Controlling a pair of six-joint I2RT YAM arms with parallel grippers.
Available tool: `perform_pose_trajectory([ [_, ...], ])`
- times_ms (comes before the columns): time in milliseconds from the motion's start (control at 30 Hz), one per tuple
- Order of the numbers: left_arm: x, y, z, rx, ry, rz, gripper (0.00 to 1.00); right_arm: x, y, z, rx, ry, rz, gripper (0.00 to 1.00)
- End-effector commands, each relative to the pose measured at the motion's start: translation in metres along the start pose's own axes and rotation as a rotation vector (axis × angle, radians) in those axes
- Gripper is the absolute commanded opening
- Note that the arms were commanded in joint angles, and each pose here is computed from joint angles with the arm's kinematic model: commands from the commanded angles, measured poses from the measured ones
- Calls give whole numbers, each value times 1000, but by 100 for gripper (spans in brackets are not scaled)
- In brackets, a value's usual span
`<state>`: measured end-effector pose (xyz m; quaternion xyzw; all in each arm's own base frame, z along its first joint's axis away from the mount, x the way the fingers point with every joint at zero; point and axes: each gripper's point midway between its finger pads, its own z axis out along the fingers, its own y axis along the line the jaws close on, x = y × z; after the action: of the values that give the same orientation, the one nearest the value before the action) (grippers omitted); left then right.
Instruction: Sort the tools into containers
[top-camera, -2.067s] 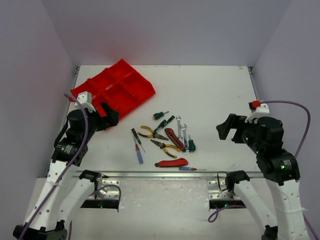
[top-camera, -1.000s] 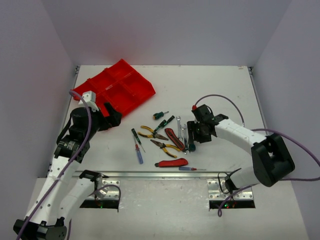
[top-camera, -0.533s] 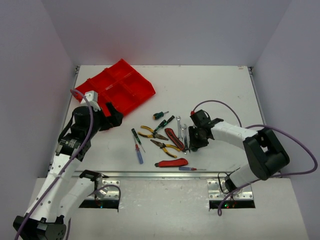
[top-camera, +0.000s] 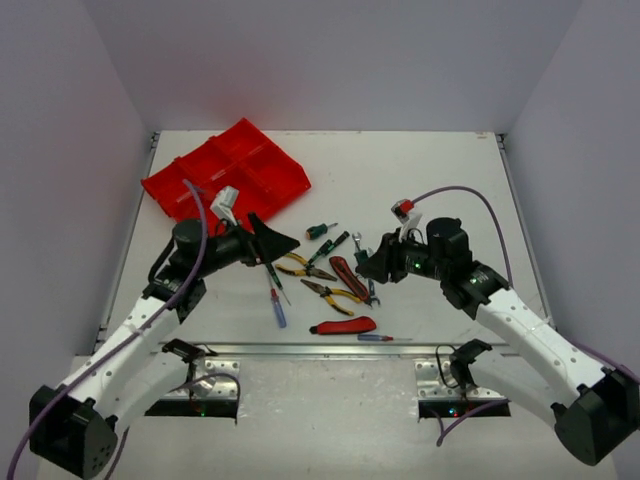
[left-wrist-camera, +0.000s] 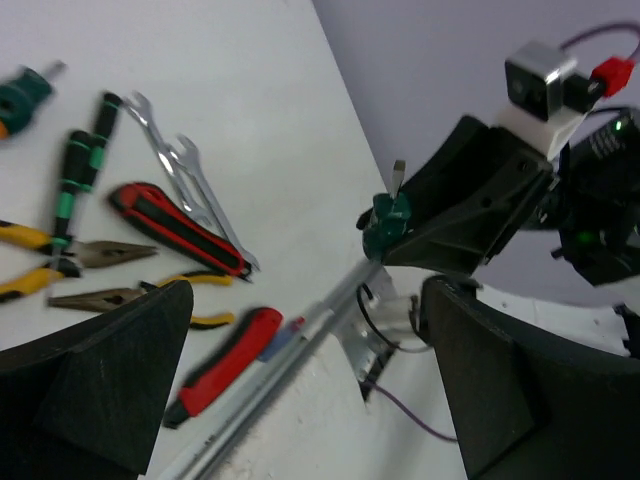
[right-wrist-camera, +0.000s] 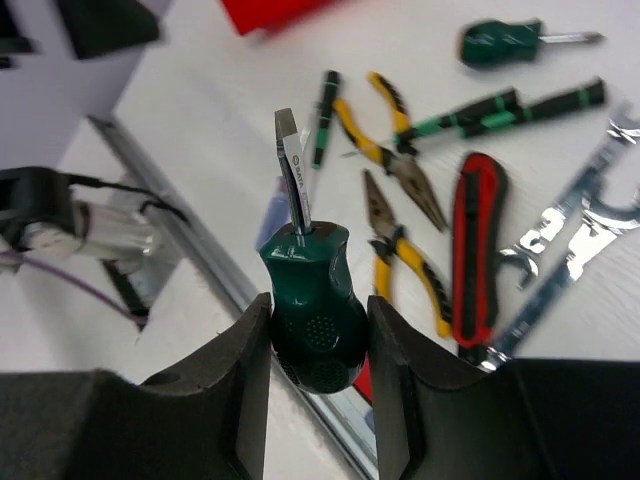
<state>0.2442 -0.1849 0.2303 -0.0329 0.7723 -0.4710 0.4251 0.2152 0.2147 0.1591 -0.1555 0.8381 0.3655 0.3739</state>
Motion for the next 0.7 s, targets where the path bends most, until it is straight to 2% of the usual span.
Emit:
perform_pose_trajectory([
  [0, 8, -92, 13, 350, 57, -17, 100, -24, 79, -18, -425, -90, -123, 0],
  [100, 25, -118, 26, 378, 98, 3, 100, -29, 91, -23, -484, -100, -119, 0],
  [200, 35, -124, 38, 379, 118, 5, 97, -30, 100, -26, -528, -101, -127, 0],
  [367, 44, -132, 48, 403, 126, 13, 79, -28, 105, -25, -550, -88, -117, 0],
  [500, 45, -139, 50, 426, 119, 27, 72, -26, 111, -24, -581, -74, -117, 0],
  [567, 46, -137, 55, 415, 122, 30, 54, -25, 119, -25, -603, -71, -129, 0],
  [633, 46, -138, 57, 411, 124, 32, 30, -25, 122, -24, -609, -68, -139, 0],
  [667, 46, -137, 58, 407, 126, 34, 22, -24, 123, -23, -612, -64, -139, 0],
])
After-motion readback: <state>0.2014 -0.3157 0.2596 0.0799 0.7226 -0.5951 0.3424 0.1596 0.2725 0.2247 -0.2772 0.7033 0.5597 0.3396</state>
